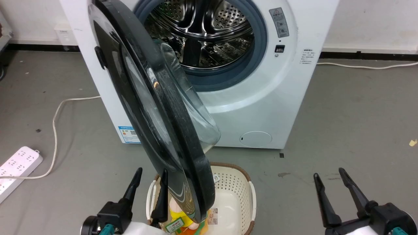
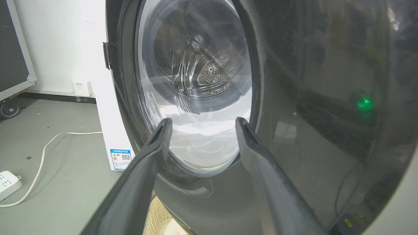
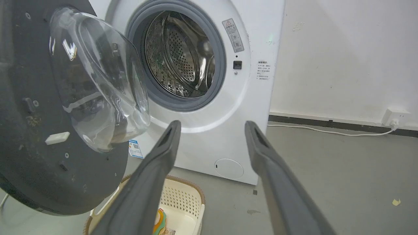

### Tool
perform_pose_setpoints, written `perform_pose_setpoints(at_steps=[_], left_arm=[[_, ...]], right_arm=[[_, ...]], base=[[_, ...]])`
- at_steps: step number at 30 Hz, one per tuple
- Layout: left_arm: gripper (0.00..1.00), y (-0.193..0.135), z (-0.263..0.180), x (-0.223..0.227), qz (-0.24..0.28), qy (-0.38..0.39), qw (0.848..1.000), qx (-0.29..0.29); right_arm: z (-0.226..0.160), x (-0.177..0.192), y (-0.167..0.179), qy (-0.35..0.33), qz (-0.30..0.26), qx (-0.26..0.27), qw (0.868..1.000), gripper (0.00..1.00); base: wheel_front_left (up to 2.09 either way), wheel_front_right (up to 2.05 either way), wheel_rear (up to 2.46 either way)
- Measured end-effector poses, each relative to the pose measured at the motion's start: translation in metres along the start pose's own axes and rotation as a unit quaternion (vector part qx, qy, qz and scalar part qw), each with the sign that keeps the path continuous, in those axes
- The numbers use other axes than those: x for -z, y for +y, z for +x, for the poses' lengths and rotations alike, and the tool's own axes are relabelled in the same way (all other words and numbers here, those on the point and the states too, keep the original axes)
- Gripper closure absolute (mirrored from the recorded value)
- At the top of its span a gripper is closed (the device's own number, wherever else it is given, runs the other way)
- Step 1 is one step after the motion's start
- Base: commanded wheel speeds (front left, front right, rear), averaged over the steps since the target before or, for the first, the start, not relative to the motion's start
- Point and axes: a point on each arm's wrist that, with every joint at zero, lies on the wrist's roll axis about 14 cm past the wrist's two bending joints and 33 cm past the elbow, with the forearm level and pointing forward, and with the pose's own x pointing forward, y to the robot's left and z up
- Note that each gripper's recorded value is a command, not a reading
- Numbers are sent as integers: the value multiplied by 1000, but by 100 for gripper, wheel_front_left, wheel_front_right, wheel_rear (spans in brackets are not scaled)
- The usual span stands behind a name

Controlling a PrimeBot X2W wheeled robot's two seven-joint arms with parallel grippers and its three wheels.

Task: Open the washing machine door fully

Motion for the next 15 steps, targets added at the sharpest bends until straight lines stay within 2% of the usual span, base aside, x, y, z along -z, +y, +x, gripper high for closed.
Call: perform_pose_setpoints(at_steps=[6,7,8,9,15], left_arm=[[0,-7,-2,24,5,37,999,17],[15,-7,-2,26,5,41,999,18],[73,-8,-3,28,5,45,999,19],[100,-9,-2,29,3,46,999,23],[100,-6,12,-8,3,-15,1000,21]], right_arm=[[-2,-3,7,-5,-8,-2,1000,0],[-2,-3,7,-5,-7,0,1000,0],[-2,-2,6,-5,-6,1,1000,0],[-2,-2,6,-5,-4,3,1000,0],[-2,0,4,-2,1,9,1000,0]], base=[[0,0,0],[0,0,0],[0,0,0],[0,0,0],[0,0,0]])
